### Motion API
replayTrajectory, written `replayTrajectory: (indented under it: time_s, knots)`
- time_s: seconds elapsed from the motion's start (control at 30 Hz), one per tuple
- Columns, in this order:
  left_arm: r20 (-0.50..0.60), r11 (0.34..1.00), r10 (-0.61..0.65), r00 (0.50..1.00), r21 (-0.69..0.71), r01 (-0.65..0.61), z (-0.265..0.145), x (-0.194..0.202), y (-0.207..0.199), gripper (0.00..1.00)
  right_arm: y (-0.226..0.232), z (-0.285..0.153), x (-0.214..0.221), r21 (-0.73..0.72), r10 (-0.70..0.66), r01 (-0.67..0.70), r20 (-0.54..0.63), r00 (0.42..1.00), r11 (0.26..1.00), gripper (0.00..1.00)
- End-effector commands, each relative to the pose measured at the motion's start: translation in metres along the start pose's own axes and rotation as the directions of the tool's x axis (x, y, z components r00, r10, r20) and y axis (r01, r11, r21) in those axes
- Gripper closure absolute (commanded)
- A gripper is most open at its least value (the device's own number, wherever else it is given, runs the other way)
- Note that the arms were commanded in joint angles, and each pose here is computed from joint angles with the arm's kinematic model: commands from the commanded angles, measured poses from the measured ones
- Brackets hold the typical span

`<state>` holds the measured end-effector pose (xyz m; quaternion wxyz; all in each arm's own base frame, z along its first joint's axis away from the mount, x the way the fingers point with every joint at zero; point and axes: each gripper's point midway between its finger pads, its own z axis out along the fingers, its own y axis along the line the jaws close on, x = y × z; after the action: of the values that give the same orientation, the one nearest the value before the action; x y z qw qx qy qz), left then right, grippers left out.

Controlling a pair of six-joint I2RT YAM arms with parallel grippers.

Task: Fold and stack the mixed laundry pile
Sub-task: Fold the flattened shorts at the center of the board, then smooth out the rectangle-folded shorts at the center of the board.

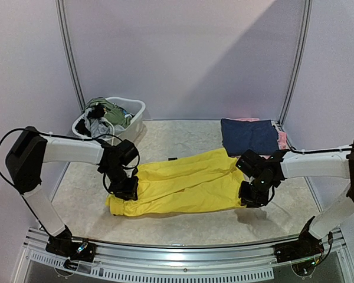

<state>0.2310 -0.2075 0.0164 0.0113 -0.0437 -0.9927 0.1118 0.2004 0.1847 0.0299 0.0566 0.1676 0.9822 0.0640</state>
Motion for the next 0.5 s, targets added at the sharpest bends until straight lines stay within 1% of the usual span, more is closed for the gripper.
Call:
replayTrajectory:
  time_s: [0.0,0.1,0.2,0.27,0.33,0.4,0.47]
  knots:
    - [-0.069,1.000,0.013,0.998,0.027,-0.011,-0.016,0.050,-0.013,0.71,-0.031,-0.024,0.010,0.047,0.057,-0.058,0.020,0.998,0.997,0.79]
    - [-0.015,0.997,0.054,0.998,0.056,-0.053,-0.047,0.057,-0.026,0.68,-0.018,-0.052,0.006,-0.051,0.045,-0.042,0.057,0.997,0.998,0.77]
    - [0.104,0.990,0.120,0.987,0.058,-0.126,-0.087,0.038,-0.037,0.63,0.004,-0.085,-0.005,-0.132,-0.022,0.038,0.119,0.993,0.991,0.76]
    - [0.210,0.982,0.181,0.961,0.014,-0.188,-0.111,0.015,-0.043,0.58,0.024,-0.106,-0.012,-0.180,-0.064,0.092,0.155,0.986,0.979,0.75]
    - [0.303,0.968,0.248,0.920,-0.044,-0.247,-0.126,-0.007,-0.047,0.52,0.042,-0.119,-0.018,-0.206,-0.103,0.138,0.175,0.979,0.969,0.75]
    - [0.328,0.936,0.348,0.878,-0.074,-0.344,-0.134,-0.021,-0.059,0.49,0.054,-0.125,-0.023,-0.205,-0.129,0.168,0.189,0.973,0.964,0.75]
    - [0.293,0.904,0.427,0.855,-0.109,-0.414,-0.129,-0.034,-0.068,0.46,0.060,-0.125,-0.026,-0.192,-0.129,0.166,0.191,0.973,0.967,0.74]
